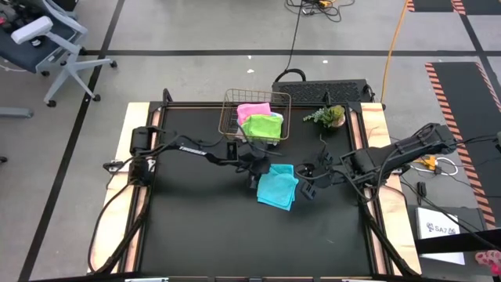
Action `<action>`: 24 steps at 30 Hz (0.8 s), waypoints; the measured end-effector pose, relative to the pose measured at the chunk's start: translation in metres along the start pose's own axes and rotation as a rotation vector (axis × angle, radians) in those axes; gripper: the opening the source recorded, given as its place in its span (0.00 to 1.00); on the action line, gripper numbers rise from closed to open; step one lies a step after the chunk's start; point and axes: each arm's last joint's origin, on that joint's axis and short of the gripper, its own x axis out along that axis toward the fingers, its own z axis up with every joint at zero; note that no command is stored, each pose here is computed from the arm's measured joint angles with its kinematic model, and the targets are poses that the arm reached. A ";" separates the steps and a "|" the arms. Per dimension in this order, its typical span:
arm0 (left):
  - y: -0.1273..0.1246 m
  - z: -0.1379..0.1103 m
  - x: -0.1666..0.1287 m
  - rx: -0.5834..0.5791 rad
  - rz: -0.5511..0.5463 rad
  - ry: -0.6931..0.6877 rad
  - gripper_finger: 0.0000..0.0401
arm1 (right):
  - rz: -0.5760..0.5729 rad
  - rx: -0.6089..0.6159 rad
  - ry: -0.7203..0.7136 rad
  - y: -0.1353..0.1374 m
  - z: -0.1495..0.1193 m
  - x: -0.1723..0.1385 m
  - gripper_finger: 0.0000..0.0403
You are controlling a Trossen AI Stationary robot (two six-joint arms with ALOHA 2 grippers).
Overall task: Fold microfiber towels
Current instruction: Fold the blue microfiber cloth
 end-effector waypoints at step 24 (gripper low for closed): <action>0.010 -0.028 0.024 0.079 -0.049 0.036 0.28 | -0.034 0.089 -0.052 -0.001 0.002 0.000 0.00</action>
